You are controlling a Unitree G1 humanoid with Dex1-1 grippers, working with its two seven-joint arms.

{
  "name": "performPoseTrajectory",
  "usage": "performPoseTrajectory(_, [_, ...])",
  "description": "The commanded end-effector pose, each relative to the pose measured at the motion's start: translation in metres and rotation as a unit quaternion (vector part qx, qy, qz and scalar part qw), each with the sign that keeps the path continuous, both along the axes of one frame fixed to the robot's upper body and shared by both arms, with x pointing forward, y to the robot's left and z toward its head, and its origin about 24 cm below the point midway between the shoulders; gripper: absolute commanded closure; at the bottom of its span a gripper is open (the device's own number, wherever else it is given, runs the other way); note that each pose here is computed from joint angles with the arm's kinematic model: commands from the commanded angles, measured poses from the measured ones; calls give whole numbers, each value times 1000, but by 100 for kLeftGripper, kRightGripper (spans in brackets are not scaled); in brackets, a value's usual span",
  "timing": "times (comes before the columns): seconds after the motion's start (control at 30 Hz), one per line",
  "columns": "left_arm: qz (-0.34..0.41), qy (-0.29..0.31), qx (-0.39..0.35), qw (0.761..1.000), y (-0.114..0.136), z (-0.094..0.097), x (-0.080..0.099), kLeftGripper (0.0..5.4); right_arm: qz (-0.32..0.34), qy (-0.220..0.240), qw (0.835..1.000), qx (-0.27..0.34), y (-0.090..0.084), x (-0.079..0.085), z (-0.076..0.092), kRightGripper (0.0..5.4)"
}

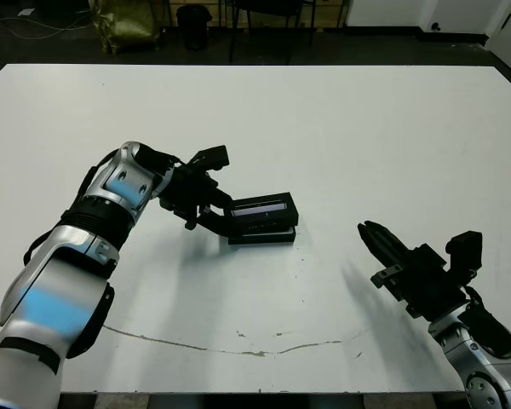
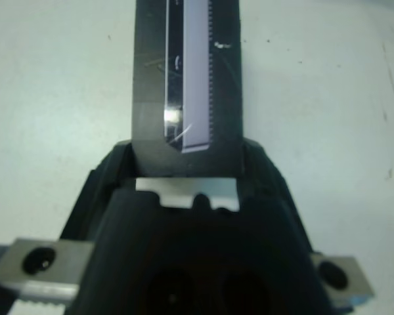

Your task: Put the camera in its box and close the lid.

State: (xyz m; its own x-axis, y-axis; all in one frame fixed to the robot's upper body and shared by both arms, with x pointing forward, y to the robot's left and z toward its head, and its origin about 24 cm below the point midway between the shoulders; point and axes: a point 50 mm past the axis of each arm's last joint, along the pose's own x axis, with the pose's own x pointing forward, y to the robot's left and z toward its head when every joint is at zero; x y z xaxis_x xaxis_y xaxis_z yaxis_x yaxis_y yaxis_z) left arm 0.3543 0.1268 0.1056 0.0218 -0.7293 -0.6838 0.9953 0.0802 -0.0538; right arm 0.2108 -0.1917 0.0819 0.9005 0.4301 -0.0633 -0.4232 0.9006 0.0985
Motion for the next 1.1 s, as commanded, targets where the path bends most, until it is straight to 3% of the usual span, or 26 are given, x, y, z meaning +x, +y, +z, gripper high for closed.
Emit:
performPoseTrajectory(0.03, [1, 33, 22, 999, -2, -24, -9, 301, -5, 14, 1000, -5, -2, -1, -5, 540])
performPoseTrajectory(0.47, [-14, 34, 38, 999, -9, -32, -10, 301, 1, 9, 1000, -5, -1, -1, 1, 540])
performPoseTrajectory(1.1, [-40, 16, 56, 998, -19, -29, -10, 303, 1, 9, 1000, -8, -1, -1, 3, 540])
